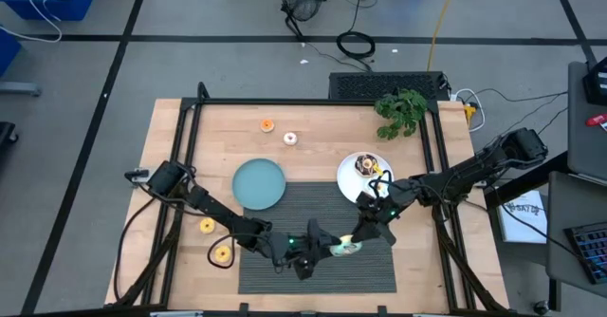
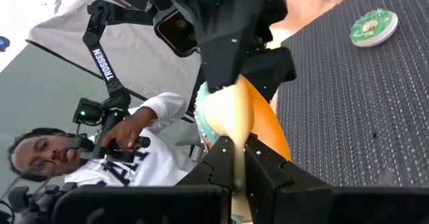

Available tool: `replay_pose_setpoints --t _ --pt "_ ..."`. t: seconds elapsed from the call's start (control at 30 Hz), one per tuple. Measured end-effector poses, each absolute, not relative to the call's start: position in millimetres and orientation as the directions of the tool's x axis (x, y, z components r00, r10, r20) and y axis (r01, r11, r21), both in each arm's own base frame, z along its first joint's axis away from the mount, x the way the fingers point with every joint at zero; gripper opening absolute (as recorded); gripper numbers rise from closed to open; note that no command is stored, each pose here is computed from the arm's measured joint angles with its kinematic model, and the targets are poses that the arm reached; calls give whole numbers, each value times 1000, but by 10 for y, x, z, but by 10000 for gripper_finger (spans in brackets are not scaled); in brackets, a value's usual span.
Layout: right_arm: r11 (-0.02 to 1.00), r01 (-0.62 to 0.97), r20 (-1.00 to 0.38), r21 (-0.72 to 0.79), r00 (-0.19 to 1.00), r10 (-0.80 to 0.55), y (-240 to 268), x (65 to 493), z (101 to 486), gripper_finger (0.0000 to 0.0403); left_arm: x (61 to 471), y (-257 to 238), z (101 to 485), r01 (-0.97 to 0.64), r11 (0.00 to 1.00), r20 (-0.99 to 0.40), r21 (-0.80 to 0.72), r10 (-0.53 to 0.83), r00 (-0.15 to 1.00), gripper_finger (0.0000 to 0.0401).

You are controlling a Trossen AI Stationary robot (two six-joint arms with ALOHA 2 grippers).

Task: Pick & Place donuts
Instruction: Put the large blue donut on the white plate

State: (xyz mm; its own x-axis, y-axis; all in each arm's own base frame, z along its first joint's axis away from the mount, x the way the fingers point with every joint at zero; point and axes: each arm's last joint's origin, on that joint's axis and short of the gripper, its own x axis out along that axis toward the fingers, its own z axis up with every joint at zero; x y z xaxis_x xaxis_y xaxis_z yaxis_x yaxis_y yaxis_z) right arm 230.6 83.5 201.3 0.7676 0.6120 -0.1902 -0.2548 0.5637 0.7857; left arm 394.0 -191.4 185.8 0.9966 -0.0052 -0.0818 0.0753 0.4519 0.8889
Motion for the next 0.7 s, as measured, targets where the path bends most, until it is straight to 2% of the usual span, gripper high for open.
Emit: replay_pose_setpoints --t 0.27,0.5,0.7 --pt "670 -304 -194 677 805 561 808 2320 2012 13 3911 -1930 1865 1 495 -71 869 121 990 166" --pt "821 -287 -199 494 882 428 765 2344 2011 13 3887 -1945 1867 -39 496 -67 867 193 979 107" --pt "832 -305 -136 463 903 407 742 2362 2071 13 3869 -1949 1880 -80 499 -60 863 260 964 57"
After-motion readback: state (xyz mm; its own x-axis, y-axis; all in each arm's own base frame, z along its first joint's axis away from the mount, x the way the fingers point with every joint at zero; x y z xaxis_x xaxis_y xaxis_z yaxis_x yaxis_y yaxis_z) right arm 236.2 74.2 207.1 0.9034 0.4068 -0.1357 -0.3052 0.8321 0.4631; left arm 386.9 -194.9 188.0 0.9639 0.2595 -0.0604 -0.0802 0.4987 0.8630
